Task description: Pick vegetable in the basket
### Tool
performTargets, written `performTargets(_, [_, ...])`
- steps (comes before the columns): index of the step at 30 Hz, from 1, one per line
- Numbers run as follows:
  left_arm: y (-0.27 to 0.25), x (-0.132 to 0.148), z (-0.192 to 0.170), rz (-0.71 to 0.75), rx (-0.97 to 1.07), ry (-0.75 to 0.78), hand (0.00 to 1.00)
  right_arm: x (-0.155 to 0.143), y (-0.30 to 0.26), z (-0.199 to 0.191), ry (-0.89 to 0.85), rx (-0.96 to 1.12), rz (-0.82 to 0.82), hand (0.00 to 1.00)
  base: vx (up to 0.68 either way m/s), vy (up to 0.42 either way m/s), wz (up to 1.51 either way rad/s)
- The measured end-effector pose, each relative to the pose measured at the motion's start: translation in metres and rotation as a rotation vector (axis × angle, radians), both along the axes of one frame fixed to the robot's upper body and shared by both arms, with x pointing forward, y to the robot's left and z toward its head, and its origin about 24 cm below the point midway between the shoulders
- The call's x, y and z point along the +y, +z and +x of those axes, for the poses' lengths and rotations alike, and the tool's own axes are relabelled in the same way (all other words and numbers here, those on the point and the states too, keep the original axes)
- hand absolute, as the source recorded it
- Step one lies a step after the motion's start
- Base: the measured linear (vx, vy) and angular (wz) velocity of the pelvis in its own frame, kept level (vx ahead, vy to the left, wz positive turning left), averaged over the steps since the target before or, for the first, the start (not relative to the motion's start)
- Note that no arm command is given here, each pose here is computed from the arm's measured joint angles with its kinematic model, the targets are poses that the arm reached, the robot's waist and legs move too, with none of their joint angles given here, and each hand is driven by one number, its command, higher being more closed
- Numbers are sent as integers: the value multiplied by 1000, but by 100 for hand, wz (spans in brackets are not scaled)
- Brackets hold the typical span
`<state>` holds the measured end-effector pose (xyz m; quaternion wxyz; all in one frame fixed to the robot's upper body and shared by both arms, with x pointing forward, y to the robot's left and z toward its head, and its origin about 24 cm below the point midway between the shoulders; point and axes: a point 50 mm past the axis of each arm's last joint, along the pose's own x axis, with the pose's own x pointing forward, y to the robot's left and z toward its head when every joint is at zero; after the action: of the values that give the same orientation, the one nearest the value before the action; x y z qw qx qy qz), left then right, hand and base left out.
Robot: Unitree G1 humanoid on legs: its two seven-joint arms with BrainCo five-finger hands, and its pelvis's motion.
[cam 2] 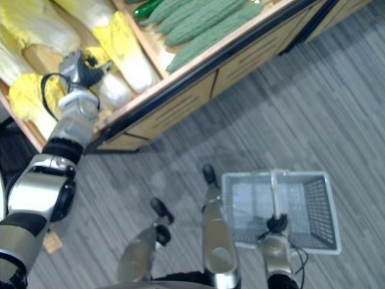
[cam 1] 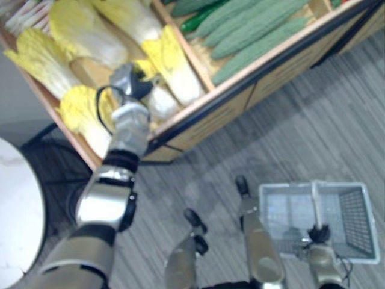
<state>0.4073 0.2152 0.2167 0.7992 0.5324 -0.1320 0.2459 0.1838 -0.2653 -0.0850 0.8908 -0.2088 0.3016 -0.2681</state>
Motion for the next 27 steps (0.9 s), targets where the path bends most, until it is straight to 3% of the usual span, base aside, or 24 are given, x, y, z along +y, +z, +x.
performTargets(13, [-54,15,-15,143,167,7,100,-2,-12,-16,25,80,10,100,15,9,16])
performTargets(19, [-65,13,-31,200,121,-31,100,-14,-28,-52,-72,183,48,100,25,27,13])
performTargets(23, [-65,-8,-42,224,41,-119,100,-18,-34,-74,-117,231,54,100,27,4,-2])
performTargets(27, [-82,-51,-49,221,40,-277,100,-20,-32,-81,-136,232,48,100,-12,1,-10])
